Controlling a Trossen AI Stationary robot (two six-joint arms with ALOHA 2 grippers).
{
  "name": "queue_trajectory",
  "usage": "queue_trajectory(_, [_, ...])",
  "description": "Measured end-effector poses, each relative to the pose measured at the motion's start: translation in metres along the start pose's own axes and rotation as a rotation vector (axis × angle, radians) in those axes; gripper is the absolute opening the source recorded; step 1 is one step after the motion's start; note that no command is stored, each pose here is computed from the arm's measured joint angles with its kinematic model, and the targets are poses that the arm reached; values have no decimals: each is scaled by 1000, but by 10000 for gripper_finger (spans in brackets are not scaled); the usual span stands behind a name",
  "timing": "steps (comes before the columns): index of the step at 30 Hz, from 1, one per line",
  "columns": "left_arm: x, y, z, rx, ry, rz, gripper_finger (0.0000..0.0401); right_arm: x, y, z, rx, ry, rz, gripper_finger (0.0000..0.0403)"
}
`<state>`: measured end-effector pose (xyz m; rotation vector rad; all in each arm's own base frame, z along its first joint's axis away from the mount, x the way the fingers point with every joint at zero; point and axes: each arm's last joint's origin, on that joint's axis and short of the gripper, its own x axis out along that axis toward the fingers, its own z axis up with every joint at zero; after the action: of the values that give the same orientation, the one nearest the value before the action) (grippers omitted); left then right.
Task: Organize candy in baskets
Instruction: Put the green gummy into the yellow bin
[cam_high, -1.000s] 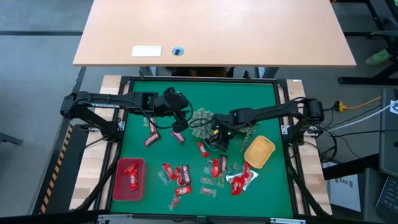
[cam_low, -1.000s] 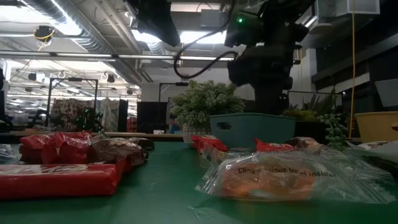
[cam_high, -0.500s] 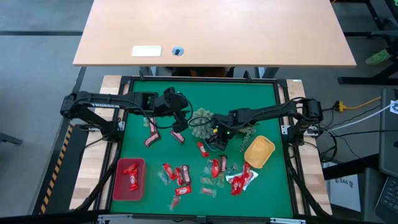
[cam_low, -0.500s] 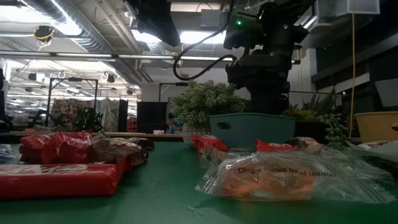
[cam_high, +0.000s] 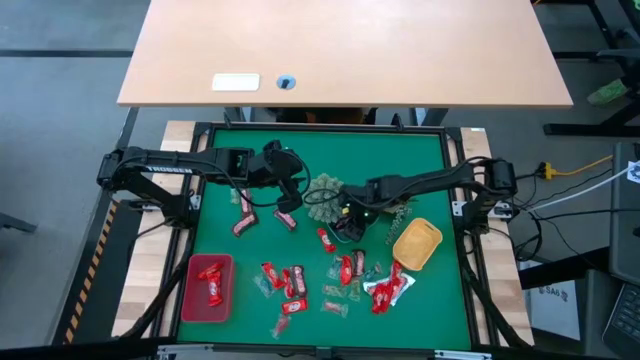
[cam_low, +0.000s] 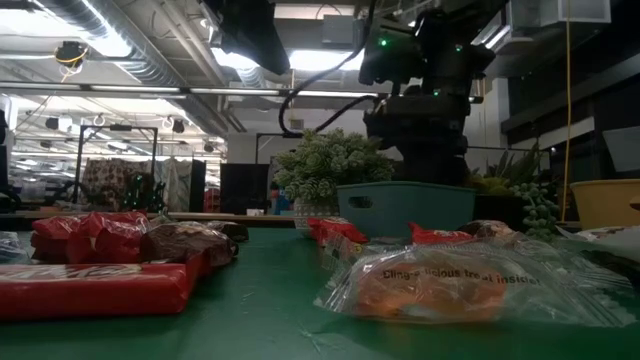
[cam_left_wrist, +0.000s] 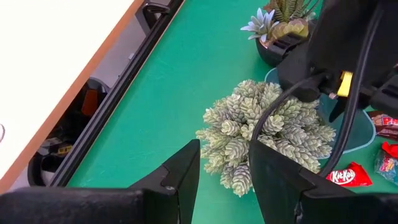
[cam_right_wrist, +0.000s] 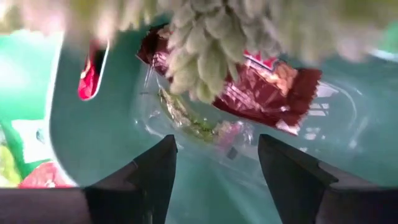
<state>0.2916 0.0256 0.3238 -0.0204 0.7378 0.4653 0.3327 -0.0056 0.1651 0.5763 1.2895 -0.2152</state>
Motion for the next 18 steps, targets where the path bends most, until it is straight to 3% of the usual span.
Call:
queue_trajectory(13, [0,0,0,1,1,0,132,15,-2,3,2,7,-32,221])
queue_trajectory(18, [0,0,0,0,1,0,132,16,-2,3,2,5,-30,175])
